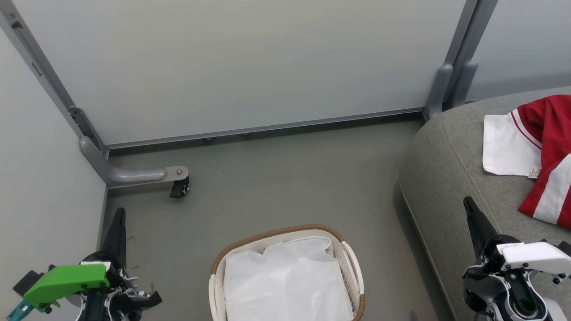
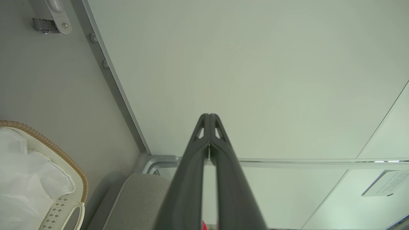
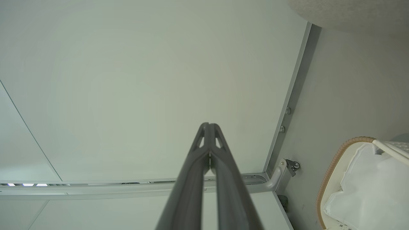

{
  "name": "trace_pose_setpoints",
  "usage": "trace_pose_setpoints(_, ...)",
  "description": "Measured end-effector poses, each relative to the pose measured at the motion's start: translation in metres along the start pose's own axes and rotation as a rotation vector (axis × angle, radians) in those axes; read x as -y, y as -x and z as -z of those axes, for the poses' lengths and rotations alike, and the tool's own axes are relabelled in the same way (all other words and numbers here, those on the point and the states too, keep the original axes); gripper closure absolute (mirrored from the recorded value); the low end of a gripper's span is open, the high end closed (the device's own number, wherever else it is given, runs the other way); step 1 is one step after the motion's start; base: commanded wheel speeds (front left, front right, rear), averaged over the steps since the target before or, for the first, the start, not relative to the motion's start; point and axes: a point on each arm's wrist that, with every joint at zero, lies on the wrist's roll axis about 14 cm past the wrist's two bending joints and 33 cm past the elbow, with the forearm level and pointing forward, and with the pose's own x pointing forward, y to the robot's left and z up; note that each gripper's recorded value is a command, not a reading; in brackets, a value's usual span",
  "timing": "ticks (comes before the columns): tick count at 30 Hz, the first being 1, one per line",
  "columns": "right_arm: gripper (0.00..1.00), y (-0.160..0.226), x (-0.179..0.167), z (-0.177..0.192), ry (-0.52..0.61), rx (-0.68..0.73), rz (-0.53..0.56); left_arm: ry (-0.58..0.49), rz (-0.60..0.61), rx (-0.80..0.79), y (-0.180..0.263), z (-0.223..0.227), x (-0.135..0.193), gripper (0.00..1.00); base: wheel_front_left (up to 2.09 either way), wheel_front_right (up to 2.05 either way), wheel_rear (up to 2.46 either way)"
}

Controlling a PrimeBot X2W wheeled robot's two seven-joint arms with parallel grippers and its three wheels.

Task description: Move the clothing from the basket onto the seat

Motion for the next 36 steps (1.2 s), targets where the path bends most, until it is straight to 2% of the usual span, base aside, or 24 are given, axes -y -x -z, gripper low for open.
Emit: trace_pose_setpoints(36, 1.0, 0.0, 0.0, 0.0, 0.0, 0.0, 0.0, 0.0, 0.0, 0.0, 0.0, 0.0, 0.0, 1.0, 0.0, 0.0, 0.0)
